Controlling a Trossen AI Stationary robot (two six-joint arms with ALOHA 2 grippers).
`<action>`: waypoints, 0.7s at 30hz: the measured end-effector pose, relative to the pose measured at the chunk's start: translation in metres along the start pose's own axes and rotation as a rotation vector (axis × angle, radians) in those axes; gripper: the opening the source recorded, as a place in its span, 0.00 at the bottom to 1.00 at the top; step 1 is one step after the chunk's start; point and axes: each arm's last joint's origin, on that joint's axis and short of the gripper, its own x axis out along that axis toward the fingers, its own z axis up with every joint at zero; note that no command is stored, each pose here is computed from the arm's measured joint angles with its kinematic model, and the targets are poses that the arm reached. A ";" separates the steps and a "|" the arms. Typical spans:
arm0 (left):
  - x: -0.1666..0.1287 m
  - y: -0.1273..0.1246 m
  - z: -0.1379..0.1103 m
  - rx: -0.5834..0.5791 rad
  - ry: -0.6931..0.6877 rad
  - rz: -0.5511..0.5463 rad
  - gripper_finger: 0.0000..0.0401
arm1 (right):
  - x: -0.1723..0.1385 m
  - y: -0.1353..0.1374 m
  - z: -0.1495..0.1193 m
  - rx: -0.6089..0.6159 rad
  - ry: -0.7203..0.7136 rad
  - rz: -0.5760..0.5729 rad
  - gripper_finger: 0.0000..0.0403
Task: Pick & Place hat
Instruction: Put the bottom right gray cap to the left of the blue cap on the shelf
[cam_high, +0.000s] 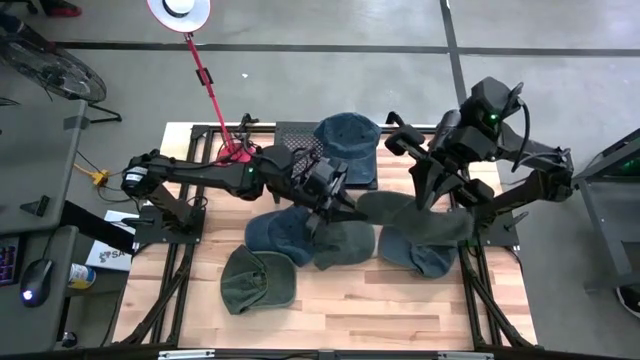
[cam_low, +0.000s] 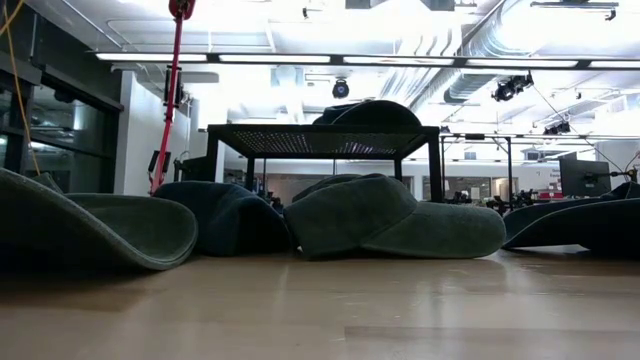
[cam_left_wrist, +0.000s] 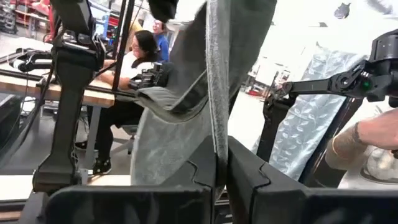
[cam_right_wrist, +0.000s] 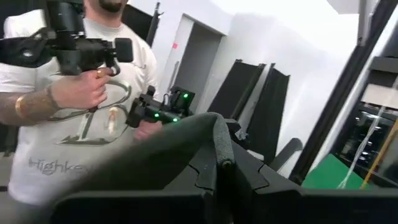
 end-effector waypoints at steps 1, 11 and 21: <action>0.000 0.000 0.000 0.002 -0.002 -0.003 0.02 | 0.000 0.000 0.000 0.004 0.000 -0.017 0.04; -0.002 -0.001 0.004 0.026 -0.028 0.012 0.01 | -0.023 0.003 0.022 0.016 -0.013 -0.258 0.22; -0.001 -0.001 0.008 0.099 -0.083 0.044 0.01 | -0.071 0.043 0.071 -0.025 -0.003 -0.461 0.47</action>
